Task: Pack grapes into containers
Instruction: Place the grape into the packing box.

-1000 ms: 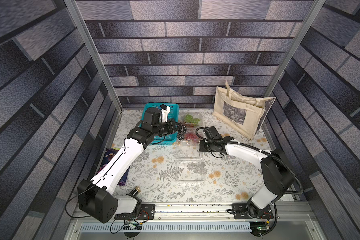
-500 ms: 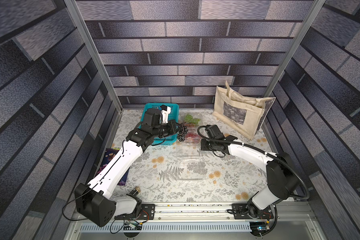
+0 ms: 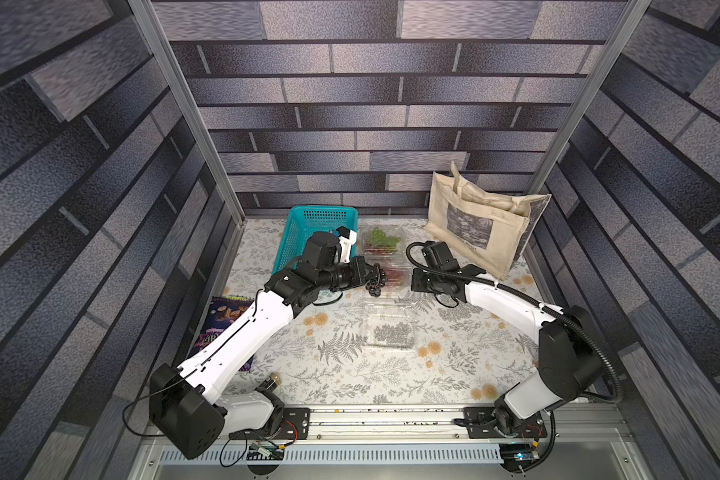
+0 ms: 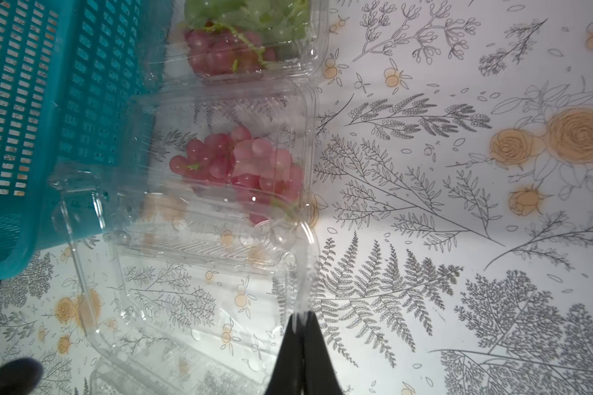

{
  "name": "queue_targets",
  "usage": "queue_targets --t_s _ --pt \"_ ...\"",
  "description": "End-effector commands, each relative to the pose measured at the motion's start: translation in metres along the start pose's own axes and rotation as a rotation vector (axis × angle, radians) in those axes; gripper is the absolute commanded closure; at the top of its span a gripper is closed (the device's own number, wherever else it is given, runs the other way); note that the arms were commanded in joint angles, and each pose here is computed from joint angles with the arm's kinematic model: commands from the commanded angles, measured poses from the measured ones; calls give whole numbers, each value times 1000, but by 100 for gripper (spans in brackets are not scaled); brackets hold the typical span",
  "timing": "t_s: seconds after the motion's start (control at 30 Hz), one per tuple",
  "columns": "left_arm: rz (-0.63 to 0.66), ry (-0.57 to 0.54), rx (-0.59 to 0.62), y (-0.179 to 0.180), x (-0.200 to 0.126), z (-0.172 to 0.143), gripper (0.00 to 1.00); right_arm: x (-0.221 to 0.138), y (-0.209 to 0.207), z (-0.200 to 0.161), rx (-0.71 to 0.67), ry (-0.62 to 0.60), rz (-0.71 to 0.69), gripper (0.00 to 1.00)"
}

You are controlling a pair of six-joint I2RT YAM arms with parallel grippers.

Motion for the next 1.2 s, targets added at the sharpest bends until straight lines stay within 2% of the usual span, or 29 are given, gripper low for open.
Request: queue_targets --t_s 0.0,0.2,0.5,0.8,1.0,1.13,1.17 --pt "-39 -18 -2 -11 4 -9 100 1 0 10 -8 -20 -9 100" --pt "-36 47 -4 -12 21 -31 100 5 0 16 -3 -27 -6 100" --pt "6 119 -32 10 52 -63 100 7 1 18 1 -27 -2 100" --pt "112 185 -15 38 74 -76 100 7 0 18 4 -29 -2 100" --pt "134 213 -7 48 85 -79 100 7 0 19 5 -29 1 100" --pt "131 212 -7 50 88 -78 97 8 0 19 6 -27 1 100" --pt "135 207 -8 51 88 -77 90 8 0 19 8 -28 4 100"
Point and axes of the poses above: each gripper's point midway between its finger pads, its own x axis out along the fingers, its own y axis along the line the jaws close on, z = x × y, the point moved 10 cm from there along -x, back along the fingers
